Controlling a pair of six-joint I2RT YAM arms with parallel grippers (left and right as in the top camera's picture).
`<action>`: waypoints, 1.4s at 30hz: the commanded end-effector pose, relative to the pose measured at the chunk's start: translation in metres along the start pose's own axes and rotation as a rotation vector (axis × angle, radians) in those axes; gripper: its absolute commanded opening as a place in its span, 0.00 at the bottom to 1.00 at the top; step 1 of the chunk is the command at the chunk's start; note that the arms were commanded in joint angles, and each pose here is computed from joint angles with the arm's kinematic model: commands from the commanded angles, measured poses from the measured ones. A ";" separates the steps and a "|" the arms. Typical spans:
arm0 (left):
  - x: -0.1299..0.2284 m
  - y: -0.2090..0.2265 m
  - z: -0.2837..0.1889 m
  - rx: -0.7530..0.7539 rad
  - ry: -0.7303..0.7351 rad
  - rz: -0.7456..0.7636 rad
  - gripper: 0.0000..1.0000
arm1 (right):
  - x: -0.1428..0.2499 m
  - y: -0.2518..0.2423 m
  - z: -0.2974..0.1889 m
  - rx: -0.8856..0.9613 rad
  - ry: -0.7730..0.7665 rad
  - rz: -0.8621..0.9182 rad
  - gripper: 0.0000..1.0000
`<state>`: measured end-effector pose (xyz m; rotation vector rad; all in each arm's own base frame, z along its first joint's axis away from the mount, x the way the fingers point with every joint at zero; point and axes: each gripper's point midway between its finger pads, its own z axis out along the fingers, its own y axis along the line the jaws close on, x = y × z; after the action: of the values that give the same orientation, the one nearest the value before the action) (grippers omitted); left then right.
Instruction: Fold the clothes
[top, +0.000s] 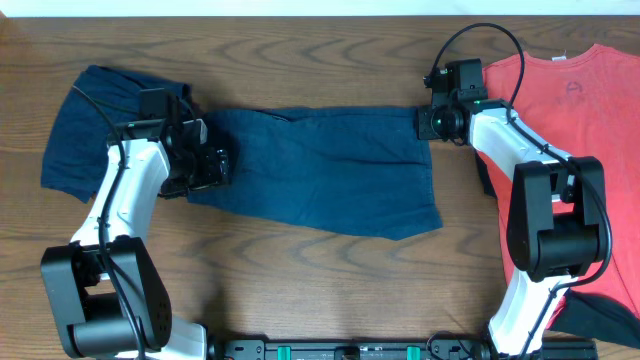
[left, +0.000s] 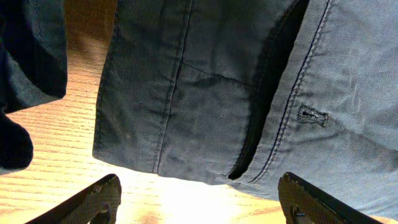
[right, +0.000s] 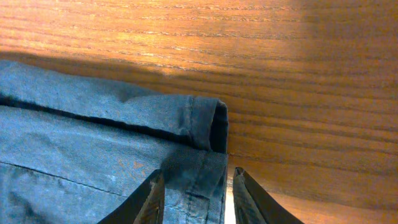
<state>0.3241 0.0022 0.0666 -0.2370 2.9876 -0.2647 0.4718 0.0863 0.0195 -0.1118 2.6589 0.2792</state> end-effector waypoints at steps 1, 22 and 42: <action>0.003 -0.001 -0.001 0.003 0.000 0.012 0.81 | 0.006 -0.002 0.007 0.004 0.017 -0.037 0.35; 0.002 -0.001 -0.001 0.003 0.000 0.012 0.81 | -0.009 0.015 -0.014 -0.102 -0.037 -0.105 0.01; -0.003 -0.002 -0.001 0.004 -0.022 0.016 0.81 | -0.056 0.002 -0.018 0.002 -0.224 -0.122 0.11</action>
<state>0.3291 0.0027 0.0674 -0.2325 2.9672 -0.2624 0.5105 0.0986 0.0968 -0.2592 2.3527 0.3258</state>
